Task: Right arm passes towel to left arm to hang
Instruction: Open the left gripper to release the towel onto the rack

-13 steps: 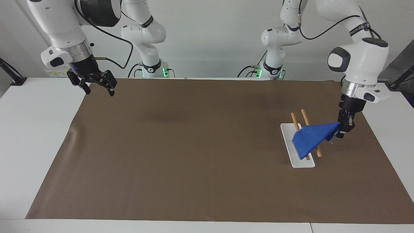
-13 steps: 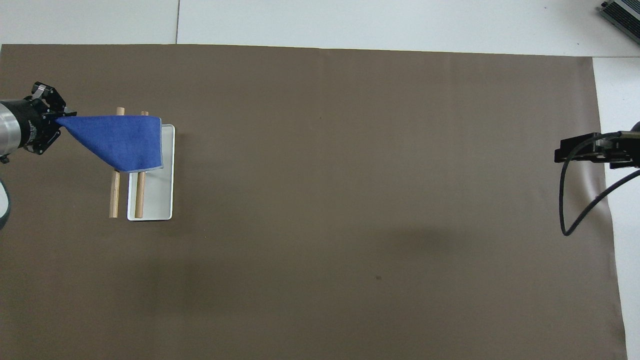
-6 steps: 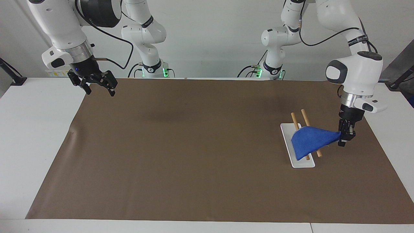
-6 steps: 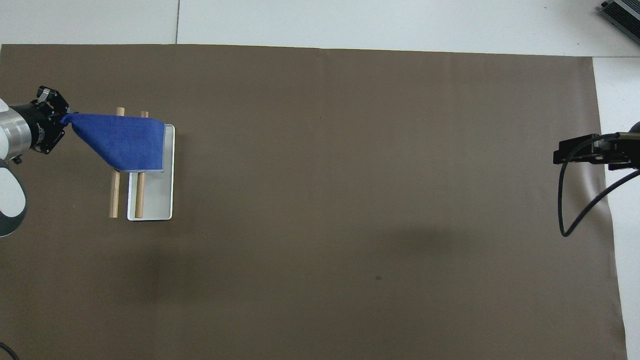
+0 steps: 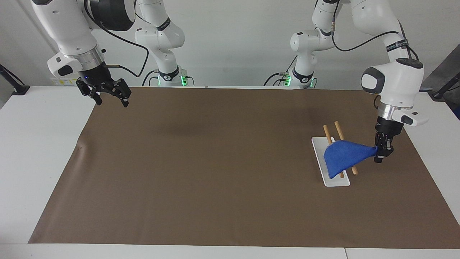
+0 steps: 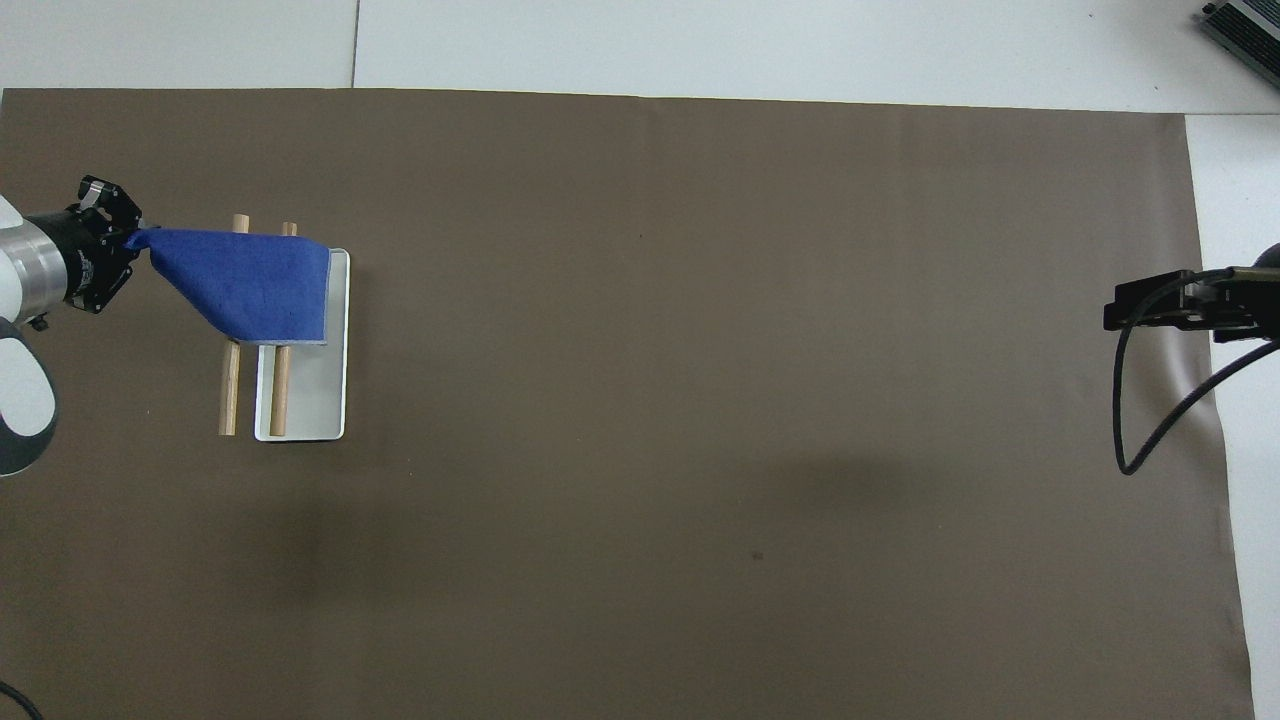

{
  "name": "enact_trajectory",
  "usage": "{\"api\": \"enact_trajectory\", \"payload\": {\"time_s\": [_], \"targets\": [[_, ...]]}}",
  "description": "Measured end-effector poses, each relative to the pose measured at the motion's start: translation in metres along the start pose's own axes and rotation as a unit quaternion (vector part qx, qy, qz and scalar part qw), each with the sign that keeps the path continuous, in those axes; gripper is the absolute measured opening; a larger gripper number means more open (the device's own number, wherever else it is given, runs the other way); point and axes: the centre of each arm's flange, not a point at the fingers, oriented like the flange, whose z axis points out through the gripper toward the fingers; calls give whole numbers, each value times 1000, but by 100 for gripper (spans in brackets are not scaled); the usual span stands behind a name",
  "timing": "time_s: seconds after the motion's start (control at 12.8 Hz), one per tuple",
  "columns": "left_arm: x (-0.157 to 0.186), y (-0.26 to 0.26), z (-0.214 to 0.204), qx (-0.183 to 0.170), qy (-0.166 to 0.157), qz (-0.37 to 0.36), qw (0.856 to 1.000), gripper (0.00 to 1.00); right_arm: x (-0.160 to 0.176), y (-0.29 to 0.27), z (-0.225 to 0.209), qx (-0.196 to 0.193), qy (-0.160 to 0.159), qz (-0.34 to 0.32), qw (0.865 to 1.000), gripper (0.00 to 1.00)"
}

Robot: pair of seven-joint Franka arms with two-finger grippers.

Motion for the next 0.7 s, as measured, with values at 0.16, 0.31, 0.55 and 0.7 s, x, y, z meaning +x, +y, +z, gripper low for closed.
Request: {"api": "enact_trajectory", "payload": {"time_s": [0.16, 0.31, 0.55, 0.7], "targets": [[1, 0, 0, -1, 1, -1, 1000, 43, -1, 0, 1, 0, -2, 0, 1000, 100], [6, -2, -1, -4, 5, -6, 1000, 67, -2, 0, 2, 0, -8, 0, 1000, 100], [13, -2, -4, -8, 10, -12, 1000, 73, -12, -4, 0, -2, -41, -4, 999, 100], [20, 3, -11, -18, 12, -24, 999, 73, -15, -4, -11, -2, -43, -5, 999, 100]]}}
